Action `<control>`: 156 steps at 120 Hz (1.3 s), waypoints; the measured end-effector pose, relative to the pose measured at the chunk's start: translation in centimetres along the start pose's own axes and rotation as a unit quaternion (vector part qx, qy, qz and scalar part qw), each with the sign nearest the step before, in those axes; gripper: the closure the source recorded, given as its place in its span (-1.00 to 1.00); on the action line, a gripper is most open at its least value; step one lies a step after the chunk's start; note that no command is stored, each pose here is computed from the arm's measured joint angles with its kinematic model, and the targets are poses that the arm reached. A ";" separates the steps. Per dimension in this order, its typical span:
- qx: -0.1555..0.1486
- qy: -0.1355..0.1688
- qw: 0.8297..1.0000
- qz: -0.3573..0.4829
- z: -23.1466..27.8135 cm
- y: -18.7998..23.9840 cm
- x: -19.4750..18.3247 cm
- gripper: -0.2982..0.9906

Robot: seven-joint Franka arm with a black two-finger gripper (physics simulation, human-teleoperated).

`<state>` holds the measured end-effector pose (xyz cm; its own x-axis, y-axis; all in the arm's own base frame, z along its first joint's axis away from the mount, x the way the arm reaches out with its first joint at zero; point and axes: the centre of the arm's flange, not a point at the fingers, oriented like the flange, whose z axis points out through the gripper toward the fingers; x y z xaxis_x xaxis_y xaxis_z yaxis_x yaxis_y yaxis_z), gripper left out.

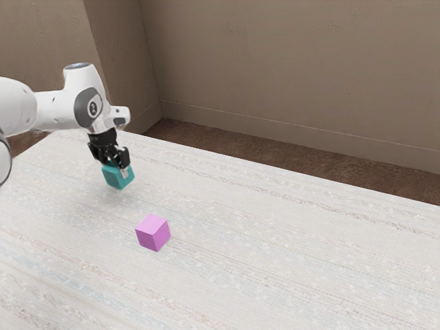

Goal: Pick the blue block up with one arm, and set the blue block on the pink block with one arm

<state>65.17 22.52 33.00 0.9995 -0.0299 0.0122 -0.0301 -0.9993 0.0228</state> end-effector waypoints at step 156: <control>0.039 -0.055 0.994 -0.088 -1.9 20.7 -7.2 -0.05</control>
<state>57.31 2.09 35.25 0.9845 0.1482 -0.0939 0.1426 -0.9877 -0.0634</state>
